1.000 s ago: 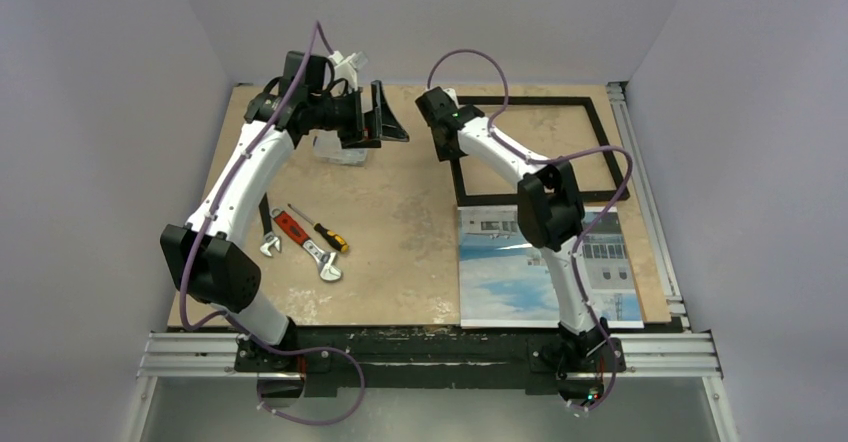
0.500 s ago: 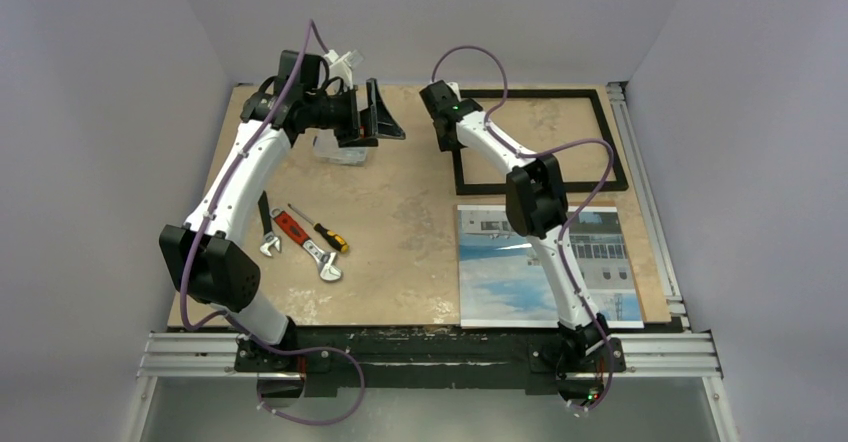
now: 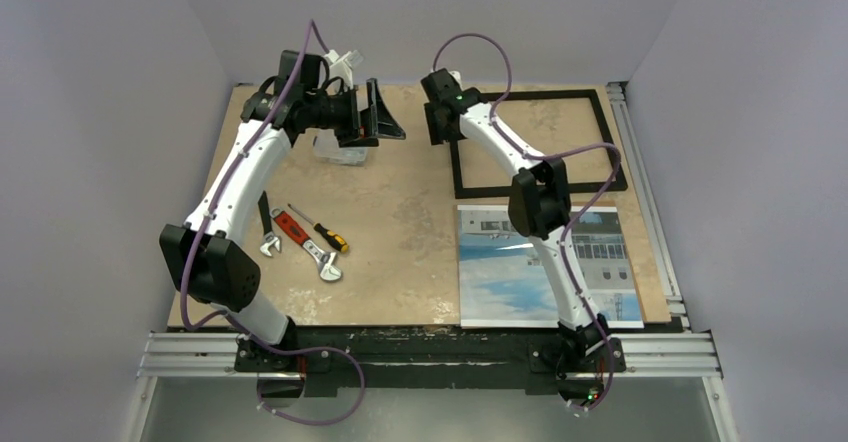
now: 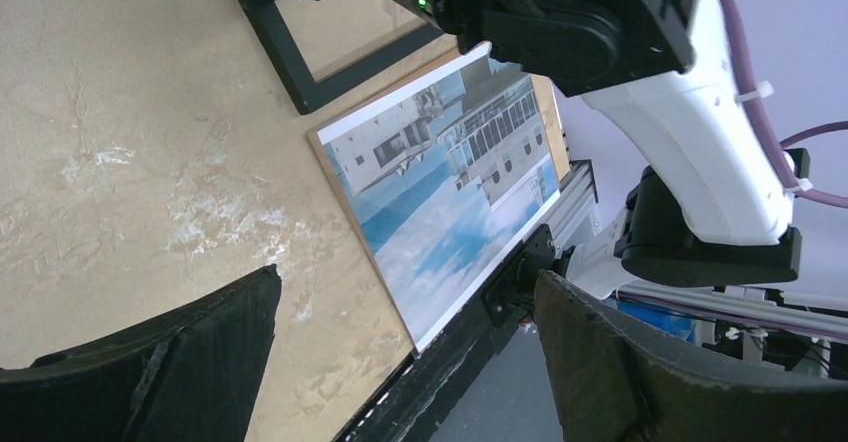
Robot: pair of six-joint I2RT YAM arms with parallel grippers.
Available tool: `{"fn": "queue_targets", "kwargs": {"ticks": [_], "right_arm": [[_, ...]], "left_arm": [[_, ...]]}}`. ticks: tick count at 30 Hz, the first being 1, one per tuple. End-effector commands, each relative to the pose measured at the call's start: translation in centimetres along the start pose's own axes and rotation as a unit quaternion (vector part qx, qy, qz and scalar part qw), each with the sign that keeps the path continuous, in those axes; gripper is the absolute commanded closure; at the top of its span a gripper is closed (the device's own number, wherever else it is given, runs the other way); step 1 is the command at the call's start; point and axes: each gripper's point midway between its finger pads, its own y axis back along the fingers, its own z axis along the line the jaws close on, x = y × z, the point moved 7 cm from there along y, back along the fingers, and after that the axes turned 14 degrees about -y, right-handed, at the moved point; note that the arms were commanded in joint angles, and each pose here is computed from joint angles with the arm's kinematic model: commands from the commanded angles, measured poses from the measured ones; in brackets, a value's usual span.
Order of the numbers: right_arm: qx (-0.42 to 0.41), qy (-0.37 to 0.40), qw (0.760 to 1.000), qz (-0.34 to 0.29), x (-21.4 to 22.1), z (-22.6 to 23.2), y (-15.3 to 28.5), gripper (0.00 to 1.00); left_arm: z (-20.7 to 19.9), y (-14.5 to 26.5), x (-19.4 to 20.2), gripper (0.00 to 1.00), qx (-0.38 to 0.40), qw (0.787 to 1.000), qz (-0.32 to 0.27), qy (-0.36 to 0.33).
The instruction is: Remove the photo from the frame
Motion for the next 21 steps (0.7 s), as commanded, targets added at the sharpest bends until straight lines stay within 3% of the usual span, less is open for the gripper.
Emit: {"fn": "queue_targets", "kwargs": {"ticks": [1,7,13,19,21], "right_arm": [[-0.024,-0.043,0.998,-0.039,-3.8,-2.5,9.5,0.30],[-0.081,-0.080,0.993,0.041,5.4,-6.5,14.0,0.32],[-0.103,-0.117,0.987,0.048,14.6,-9.9,18.0,0.30],[-0.154,-0.171,0.971,0.073,20.9,-10.9,18.5,0.21],[-0.161,-0.183,0.967,0.079,22.1,-11.2,18.1,0.21]], "left_arm": [[-0.2,0.2,-0.6,0.06,0.011,1.000,-0.014,-0.005],[-0.9,-0.3,-0.4,0.06,0.051,0.998,-0.021,0.010],[-2.0,-2.9,0.8,0.06,0.106,0.994,0.002,0.035],[-4.3,-7.6,3.4,0.06,0.190,0.978,0.061,0.061],[-4.5,-9.2,4.8,0.06,0.186,0.977,0.080,0.070]]}}
